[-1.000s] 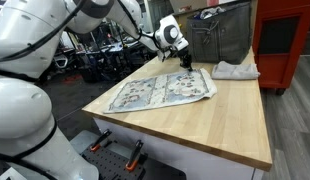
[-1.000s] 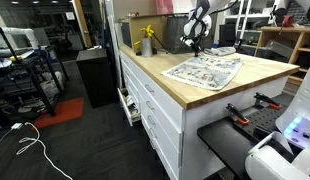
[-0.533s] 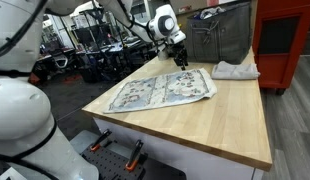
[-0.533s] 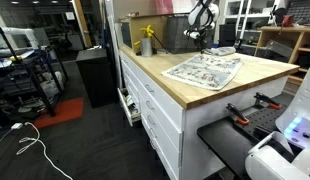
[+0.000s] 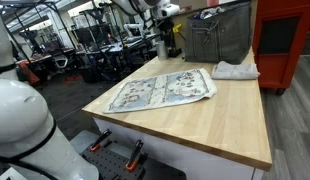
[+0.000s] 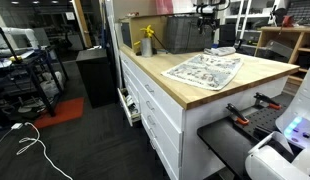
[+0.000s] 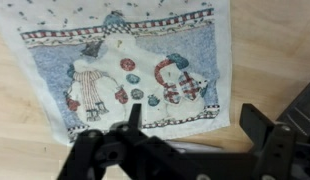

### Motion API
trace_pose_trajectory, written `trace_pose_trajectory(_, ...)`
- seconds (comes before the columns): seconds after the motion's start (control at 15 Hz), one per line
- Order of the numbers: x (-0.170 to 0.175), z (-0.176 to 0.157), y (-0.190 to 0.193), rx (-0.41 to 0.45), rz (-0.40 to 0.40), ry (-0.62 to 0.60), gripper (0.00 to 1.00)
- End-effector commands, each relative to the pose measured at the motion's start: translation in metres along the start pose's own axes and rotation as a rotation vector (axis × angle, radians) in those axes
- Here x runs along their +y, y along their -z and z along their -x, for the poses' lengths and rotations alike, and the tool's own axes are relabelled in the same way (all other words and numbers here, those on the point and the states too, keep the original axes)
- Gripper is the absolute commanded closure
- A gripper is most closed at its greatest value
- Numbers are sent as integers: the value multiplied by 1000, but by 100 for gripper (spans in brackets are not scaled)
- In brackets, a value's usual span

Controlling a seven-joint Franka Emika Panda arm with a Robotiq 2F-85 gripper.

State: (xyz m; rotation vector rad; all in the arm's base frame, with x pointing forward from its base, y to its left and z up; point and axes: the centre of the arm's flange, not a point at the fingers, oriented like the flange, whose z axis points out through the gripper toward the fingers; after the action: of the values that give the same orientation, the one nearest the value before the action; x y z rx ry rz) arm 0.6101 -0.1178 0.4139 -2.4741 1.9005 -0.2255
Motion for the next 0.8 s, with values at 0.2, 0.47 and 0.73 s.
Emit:
trace_pose_trajectory(0.2, 56, 46, 53, -31, 32, 374, 0)
trace_pose_trajectory(0.47, 82, 63, 53, -36, 70, 596, 0)
trace_pose_trajectory(0.73, 105, 80, 56, -39, 121, 816, 0)
